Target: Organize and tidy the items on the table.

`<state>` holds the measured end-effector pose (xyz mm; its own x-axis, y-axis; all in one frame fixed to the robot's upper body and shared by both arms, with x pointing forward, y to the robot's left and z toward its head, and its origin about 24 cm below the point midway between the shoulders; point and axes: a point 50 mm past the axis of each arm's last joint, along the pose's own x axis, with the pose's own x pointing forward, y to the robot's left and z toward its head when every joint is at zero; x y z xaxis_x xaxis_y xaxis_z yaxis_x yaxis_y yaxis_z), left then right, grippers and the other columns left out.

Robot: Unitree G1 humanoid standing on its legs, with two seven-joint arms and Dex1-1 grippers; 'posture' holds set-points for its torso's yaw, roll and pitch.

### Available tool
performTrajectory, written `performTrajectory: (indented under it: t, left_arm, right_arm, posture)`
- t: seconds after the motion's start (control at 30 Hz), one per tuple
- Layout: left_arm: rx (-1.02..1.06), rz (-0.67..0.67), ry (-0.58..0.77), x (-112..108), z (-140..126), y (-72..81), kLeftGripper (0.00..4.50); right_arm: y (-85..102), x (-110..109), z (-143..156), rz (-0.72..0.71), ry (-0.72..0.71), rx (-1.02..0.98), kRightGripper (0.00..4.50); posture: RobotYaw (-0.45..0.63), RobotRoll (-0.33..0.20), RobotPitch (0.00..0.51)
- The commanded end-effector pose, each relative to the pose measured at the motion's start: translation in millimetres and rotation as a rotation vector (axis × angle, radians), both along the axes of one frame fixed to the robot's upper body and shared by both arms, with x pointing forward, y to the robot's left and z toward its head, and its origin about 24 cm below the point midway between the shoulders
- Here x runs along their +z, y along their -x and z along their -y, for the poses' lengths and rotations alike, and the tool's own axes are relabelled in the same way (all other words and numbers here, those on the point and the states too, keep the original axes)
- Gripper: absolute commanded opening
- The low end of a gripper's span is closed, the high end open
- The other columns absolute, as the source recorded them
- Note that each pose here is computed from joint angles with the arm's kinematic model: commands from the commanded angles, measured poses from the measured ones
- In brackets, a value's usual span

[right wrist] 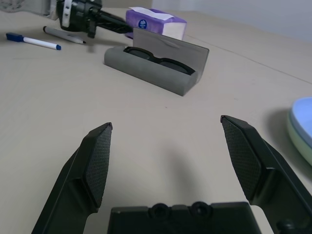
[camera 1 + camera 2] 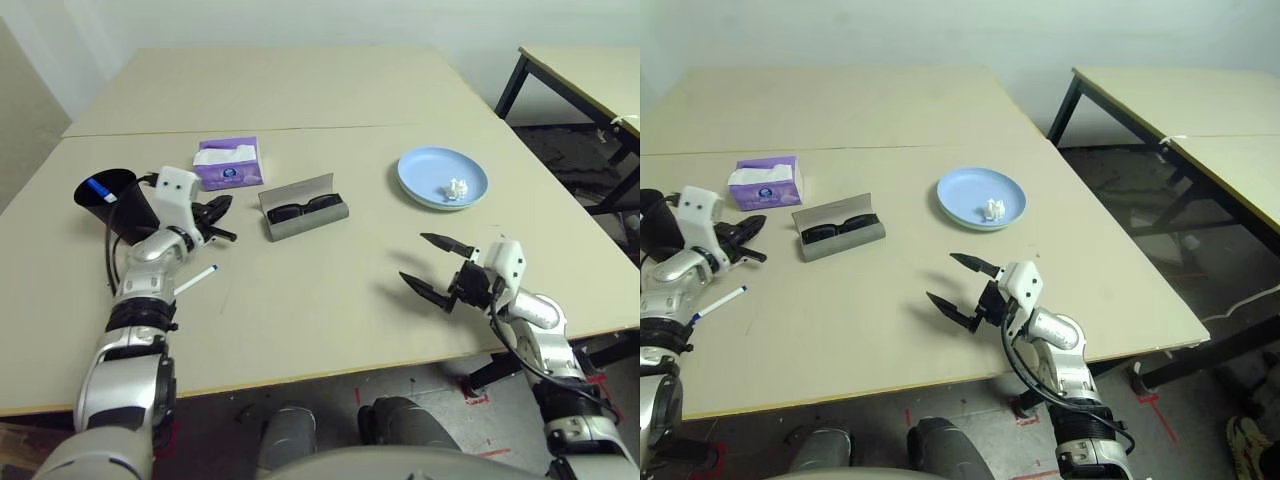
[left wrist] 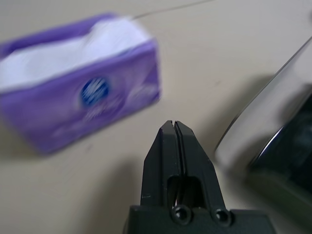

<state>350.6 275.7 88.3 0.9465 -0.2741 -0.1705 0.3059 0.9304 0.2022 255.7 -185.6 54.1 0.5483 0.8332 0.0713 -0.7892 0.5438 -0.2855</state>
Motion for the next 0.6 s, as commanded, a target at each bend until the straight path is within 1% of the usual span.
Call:
performTrajectory:
  t: [0.03, 0.17, 0.27, 0.37, 0.6]
  left_arm:
    - [-0.033, -0.007, -0.025, -2.1, 9.9, -5.8, 0.04]
    - [-0.027, 0.009, -0.022, 0.4, 12.7, -10.0, 0.04]
    - [-0.059, 0.007, -0.046, -1.2, 14.6, -8.9, 0.04]
    - [-0.187, -0.015, -0.136, -8.2, 18.0, 0.2, 0.04]
    - [-0.398, -0.085, -0.201, -19.6, 21.5, 23.5, 0.04]
  right_arm:
    - [2.9, -3.6, 2.9, -0.009, 0.015, -0.002, 4.50]
    - [3.8, -3.0, 4.9, -0.006, 0.023, -0.011, 4.50]
    - [3.9, -0.6, 7.0, 0.002, 0.026, -0.020, 4.50]
    - [-0.1, 4.8, 11.3, 0.018, 0.027, -0.044, 4.50]
    - [-9.9, 13.8, 12.1, 0.043, 0.019, -0.065, 4.50]
  posture:
    - [-0.08, 0.000, 0.055]
    - [-0.09, 0.000, 0.054]
    - [-0.10, 0.000, 0.054]
    - [-0.10, 0.000, 0.050]
    - [-0.09, 0.000, 0.044]
